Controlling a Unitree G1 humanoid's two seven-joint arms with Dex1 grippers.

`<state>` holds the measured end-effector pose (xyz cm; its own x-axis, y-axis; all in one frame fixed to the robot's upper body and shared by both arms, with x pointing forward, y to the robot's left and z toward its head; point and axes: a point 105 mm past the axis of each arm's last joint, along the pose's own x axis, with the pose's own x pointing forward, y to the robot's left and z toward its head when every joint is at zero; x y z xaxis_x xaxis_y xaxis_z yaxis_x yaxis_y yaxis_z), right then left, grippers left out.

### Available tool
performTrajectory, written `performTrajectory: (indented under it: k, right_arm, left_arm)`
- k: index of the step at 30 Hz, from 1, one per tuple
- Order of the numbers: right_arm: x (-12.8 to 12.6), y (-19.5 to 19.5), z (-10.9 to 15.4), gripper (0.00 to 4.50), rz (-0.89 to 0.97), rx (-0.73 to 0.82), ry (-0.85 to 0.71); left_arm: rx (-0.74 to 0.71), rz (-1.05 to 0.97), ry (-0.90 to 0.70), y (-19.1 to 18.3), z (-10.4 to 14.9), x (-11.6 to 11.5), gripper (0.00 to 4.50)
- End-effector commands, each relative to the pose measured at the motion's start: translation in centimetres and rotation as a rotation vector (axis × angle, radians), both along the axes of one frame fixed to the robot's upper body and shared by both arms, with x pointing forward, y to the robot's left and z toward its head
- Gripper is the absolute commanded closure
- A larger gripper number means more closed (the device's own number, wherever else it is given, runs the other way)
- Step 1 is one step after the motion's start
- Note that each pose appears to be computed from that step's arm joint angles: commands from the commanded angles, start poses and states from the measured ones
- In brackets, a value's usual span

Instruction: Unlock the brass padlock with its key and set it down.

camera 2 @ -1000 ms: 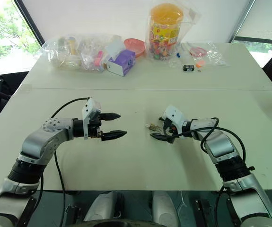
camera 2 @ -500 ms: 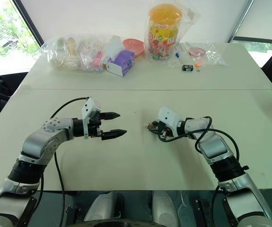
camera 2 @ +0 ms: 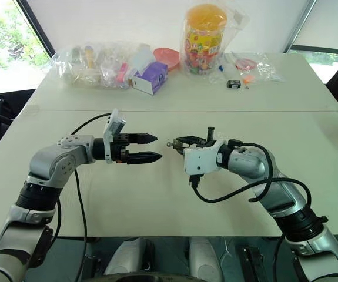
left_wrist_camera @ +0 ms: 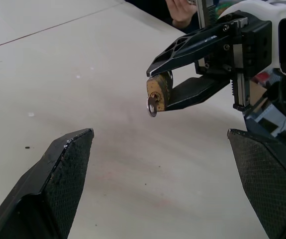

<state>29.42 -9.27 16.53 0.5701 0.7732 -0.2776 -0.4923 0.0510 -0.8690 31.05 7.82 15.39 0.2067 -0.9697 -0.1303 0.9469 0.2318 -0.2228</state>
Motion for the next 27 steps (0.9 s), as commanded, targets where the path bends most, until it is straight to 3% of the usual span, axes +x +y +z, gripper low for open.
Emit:
performTrajectory:
  k: [1, 4, 8, 17, 20, 25, 27]
  right_arm:
    - [-0.8, 0.1, 1.8, 3.82, 0.03, -0.023, -0.077]
    - [-0.8, 0.0, 1.7, 3.82, 0.031, -0.032, -0.079]
    - [-1.0, 0.3, 2.0, 3.82, 0.041, -0.034, -0.079]
    - [-1.2, 0.5, 2.1, 3.82, 0.045, -0.037, -0.076]
    - [-1.2, 0.4, 2.1, 3.82, 0.044, -0.038, -0.074]
    - [-1.1, 0.4, 2.1, 3.82, 0.043, -0.041, -0.074]
    - [-1.1, 0.3, 2.2, 3.82, 0.041, -0.042, -0.075]
  left_arm:
    - [-0.038, -0.032, -0.044, -0.6, 1.6, 0.2, 0.55]
    - [-0.042, -0.035, -0.046, -0.8, 1.7, 0.4, 1.75]
    - [-0.044, -0.042, -0.042, -1.3, 1.7, 0.4, 3.87]
    - [-0.053, -0.06, -0.023, -1.6, 1.7, 0.4, 3.87]
    - [-0.052, -0.05, -0.025, -1.6, 1.7, 0.5, 3.03]
    - [-0.042, -0.05, -0.035, -1.9, 1.6, 0.6, 0.45]
    - [-0.044, -0.052, -0.036, -2.0, 1.5, 0.6, 0.45]
